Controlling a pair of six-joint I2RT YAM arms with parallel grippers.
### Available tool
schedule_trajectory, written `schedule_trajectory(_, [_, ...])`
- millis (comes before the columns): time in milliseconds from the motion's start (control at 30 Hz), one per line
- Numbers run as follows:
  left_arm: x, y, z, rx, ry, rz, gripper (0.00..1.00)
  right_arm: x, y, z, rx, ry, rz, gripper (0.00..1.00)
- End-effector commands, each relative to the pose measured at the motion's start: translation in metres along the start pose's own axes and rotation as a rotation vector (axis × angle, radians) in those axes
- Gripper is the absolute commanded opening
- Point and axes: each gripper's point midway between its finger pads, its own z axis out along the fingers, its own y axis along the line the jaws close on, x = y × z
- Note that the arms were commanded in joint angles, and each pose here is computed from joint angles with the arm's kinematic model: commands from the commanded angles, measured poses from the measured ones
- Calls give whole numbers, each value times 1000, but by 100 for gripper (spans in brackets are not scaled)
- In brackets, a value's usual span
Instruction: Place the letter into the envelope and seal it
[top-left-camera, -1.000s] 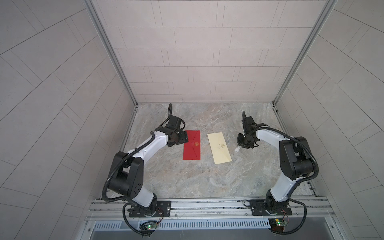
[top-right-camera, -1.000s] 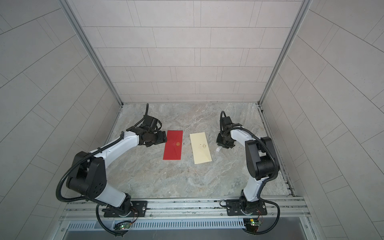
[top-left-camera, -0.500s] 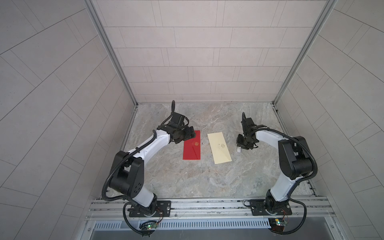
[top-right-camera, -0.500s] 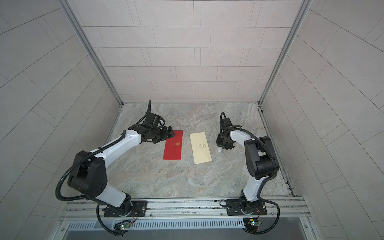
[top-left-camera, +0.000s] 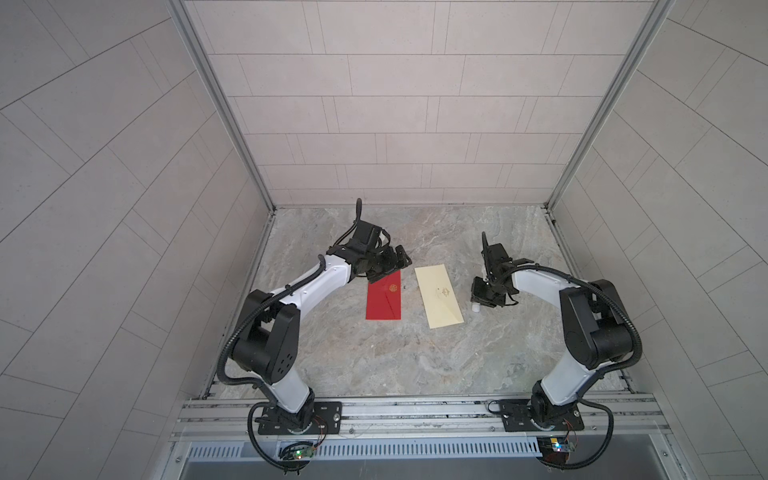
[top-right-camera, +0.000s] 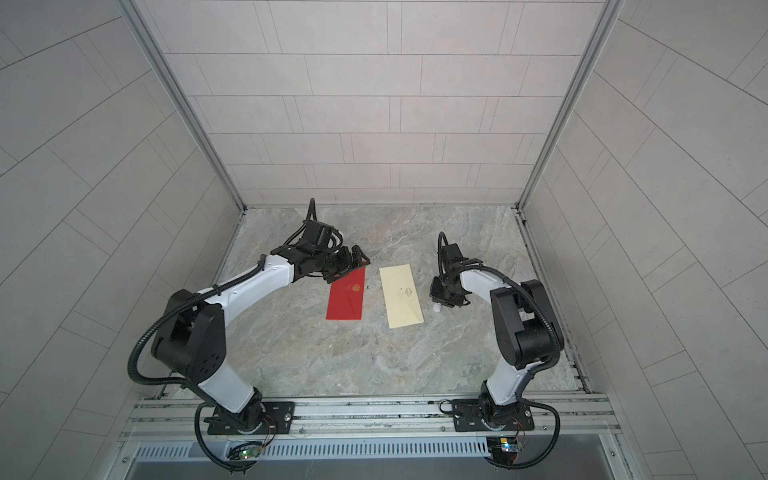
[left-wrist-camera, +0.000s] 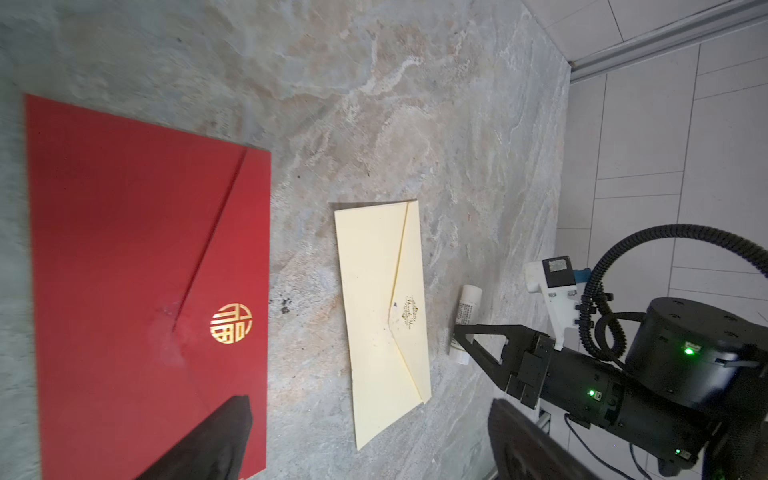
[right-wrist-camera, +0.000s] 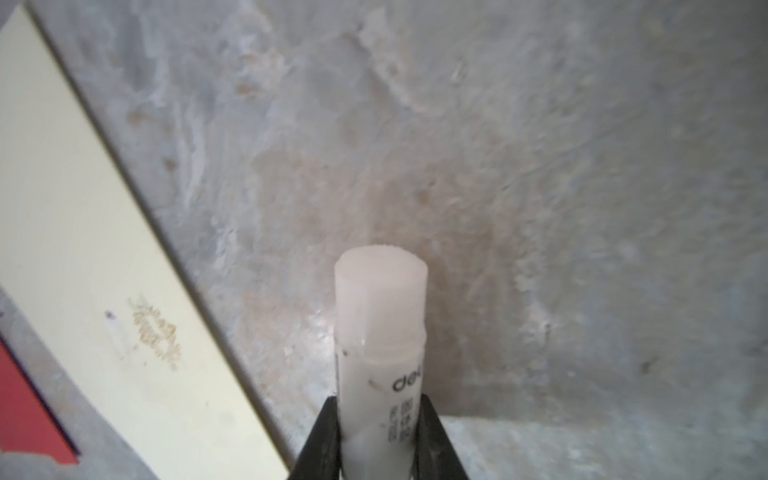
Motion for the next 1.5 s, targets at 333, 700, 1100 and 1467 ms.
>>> schedule_trajectory(333, [25,-80,19,240,106,48,88,33,186,-88,-644,12,-442,7])
schedule_trajectory(700, [32,-70,19,207,127,42,35,14,202,-97,-648,-45,-432,7])
schedule_trajectory(1100, [9,-81,3,218,37,-18,0,22,200,-92,-659,6,-397,33])
schedule_trajectory(1467, [-3,-84,-5,247,11,-47,0,28,199,-91,-692,23,-380,36])
